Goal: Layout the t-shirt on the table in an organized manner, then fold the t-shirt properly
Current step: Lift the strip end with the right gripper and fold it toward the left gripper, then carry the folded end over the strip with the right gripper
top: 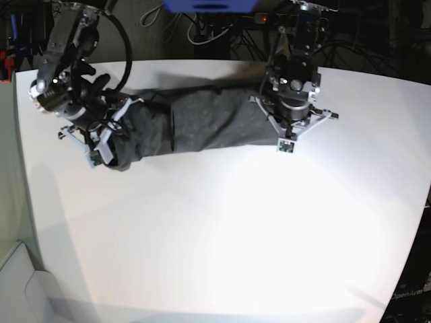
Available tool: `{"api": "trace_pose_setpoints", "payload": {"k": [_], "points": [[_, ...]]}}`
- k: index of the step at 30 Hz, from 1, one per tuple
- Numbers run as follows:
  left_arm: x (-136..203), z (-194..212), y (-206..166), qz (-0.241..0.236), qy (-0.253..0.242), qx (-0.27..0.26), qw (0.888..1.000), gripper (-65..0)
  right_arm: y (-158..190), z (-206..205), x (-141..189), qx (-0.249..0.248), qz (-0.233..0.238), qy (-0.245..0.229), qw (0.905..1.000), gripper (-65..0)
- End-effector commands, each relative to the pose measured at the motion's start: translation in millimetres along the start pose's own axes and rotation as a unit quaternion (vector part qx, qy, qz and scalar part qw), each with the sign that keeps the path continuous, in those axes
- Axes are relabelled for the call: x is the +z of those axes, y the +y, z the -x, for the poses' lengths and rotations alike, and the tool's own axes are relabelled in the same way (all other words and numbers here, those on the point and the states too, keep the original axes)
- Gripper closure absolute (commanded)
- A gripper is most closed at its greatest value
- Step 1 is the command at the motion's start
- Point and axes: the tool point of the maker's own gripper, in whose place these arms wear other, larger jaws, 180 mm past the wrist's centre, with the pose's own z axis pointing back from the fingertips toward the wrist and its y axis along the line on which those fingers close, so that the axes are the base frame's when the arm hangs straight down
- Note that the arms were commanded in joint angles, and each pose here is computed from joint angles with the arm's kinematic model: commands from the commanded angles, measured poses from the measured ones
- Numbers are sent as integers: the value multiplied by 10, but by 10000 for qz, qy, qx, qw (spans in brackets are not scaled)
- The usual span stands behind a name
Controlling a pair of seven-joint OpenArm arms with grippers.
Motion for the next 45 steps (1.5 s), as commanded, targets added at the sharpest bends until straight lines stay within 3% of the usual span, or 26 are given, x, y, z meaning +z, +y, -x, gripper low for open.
{"api": "trace_pose_setpoints", "payload": {"k": [1, 11, 22, 26, 30, 32, 37, 45], "points": [[7, 24, -48, 111, 100, 7, 9999, 0, 78, -215, 49, 119, -123, -399, 9991, 0], [96, -87, 23, 45, -81, 72, 9999, 0, 674, -561, 92, 192, -1400, -851, 9863, 0], [434, -280, 705, -685, -587, 741, 9932, 0, 888, -669, 86, 383, -1727, -962, 9795, 0], [466, -45, 878, -893, -63, 922, 9917, 0, 874, -750, 85, 435, -1712, -1046, 9787, 0], [413, 438, 1085, -1131, 633, 1035, 9861, 0, 851, -832, 92, 494, -1681, -1124, 9781, 0], [365, 539, 1098, -1147, 764, 1040, 9850, 0, 841, -874, 98, 541, -1679, -1132, 9778, 0], [276, 598, 1023, -1050, 958, 1066, 9841, 0, 1012, -1073, 225, 502, -2285, -1458, 9612, 0], [142, 603, 621, -612, 1133, 1066, 9859, 0, 1144, -1118, 312, 366, -2672, -1664, 9485, 0]]}}
